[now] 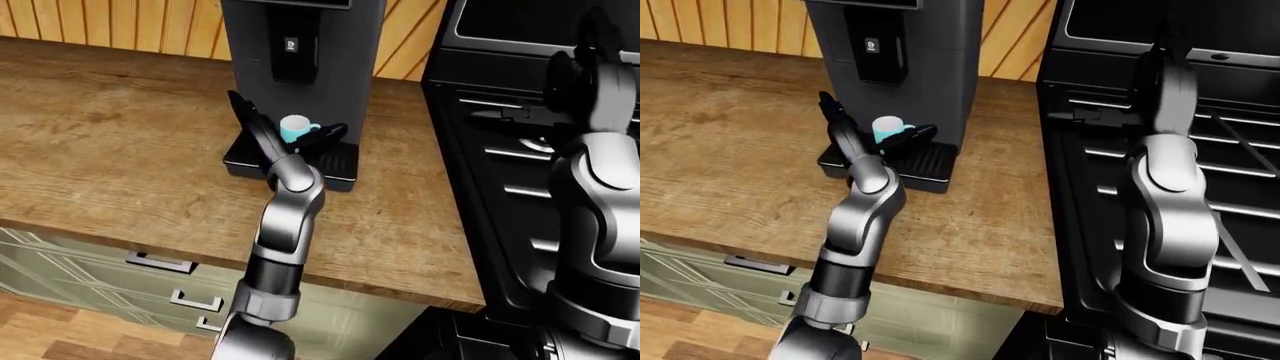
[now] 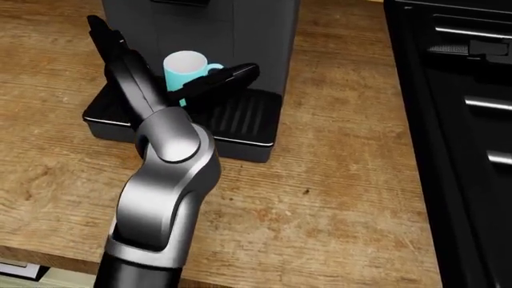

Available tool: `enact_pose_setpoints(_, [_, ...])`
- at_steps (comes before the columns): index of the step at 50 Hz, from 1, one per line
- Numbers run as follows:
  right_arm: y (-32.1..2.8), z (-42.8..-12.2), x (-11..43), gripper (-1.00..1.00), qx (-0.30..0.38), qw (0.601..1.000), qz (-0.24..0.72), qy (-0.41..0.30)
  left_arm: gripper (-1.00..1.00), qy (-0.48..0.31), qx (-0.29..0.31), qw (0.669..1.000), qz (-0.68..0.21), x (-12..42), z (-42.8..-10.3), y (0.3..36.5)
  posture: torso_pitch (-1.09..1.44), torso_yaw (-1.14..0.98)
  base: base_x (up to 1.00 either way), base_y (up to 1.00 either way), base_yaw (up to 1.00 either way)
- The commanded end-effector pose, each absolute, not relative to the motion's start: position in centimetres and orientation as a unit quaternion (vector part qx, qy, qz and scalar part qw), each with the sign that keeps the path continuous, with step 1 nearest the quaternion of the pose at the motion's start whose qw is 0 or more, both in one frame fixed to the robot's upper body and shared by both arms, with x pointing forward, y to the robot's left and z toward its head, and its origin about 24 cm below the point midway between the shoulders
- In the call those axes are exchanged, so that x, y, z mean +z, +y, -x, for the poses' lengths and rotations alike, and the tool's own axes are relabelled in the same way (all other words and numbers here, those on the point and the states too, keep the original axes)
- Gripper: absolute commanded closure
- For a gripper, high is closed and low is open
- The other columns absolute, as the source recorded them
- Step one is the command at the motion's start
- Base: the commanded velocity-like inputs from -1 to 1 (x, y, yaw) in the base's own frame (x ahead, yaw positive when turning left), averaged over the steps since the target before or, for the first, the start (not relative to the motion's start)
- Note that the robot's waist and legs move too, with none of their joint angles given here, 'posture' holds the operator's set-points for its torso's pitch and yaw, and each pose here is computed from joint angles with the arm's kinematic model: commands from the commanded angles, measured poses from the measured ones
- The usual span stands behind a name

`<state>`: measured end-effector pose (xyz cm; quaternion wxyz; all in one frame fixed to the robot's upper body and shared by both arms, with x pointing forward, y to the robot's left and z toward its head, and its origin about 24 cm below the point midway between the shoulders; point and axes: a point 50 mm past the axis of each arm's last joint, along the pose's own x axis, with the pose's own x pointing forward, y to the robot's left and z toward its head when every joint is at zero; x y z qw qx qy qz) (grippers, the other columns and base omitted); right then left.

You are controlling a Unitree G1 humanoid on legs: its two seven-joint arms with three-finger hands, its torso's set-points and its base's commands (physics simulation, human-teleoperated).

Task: Pick the mug from under the coffee machine dispenser and place it on the counter.

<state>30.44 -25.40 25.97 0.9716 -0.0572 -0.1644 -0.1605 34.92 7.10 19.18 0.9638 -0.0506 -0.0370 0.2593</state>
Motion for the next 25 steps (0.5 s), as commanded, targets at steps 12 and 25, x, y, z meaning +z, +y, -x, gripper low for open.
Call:
enact_pose_setpoints(12, [-25.5,-29.7,27.9,-1.00,-0.167,0.961,0.061,-0.211,-1.00,-0.078,0.274,0.956,0.069,20.6,-35.3,6.6,0.00,0.00,0.00,0.00,0.00])
enact_pose_setpoints(25, [-25.7,-29.6,27.8,-1.00,-0.169,0.961,0.060,-0.211,-0.60,-0.065,0.278,0.956,0.074,20.0,-35.3,5.8,0.00,0.00,0.00,0.00,0.00])
